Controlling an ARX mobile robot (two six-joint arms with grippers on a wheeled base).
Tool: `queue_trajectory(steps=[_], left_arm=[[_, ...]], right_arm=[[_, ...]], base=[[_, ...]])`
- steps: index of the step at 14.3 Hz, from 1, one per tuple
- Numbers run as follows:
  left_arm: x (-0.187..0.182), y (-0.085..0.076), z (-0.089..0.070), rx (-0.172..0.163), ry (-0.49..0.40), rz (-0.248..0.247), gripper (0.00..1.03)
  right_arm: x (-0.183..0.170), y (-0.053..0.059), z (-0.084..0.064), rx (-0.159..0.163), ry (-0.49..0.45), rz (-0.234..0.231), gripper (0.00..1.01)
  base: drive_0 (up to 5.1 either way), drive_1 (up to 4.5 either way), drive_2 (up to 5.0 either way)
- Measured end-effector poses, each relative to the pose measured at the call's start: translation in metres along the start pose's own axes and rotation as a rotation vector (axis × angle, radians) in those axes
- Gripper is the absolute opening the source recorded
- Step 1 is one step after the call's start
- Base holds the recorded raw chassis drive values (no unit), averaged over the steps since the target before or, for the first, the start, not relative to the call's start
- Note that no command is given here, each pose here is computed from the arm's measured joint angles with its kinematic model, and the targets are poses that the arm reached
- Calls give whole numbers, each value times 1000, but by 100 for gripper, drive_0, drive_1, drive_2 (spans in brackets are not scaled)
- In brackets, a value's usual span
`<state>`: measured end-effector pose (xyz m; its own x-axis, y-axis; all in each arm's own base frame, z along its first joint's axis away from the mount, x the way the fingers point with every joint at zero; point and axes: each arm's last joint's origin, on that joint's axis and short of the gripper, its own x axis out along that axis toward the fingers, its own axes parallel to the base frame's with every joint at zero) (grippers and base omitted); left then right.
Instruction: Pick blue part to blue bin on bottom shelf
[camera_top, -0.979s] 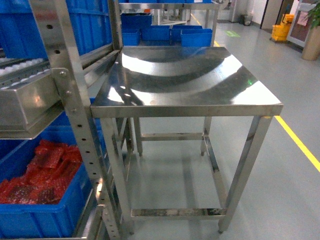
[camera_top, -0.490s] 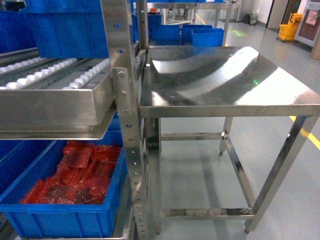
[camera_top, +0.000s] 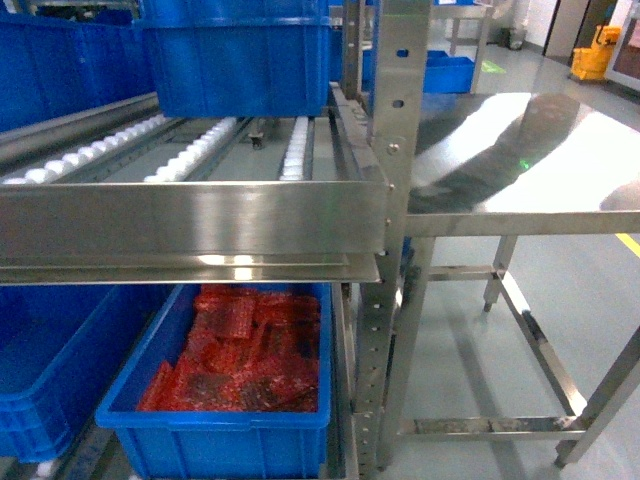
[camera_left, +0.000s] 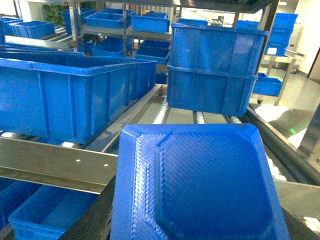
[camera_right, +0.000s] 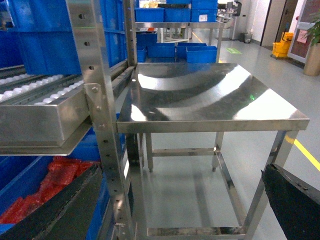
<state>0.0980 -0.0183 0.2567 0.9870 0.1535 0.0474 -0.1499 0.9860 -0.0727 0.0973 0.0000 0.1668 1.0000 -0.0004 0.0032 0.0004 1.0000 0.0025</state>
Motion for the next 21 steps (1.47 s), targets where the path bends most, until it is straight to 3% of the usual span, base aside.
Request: queue_trajectory(steps=[18,21], left_arm=[[0,0,0,0,0,-2,43],[0,0,0,0,0,8,43]], right_arm=[[0,0,0,0,3,0,98],[0,0,0,0,0,4,98]], base=[[-504,241,241],[0,0,0]])
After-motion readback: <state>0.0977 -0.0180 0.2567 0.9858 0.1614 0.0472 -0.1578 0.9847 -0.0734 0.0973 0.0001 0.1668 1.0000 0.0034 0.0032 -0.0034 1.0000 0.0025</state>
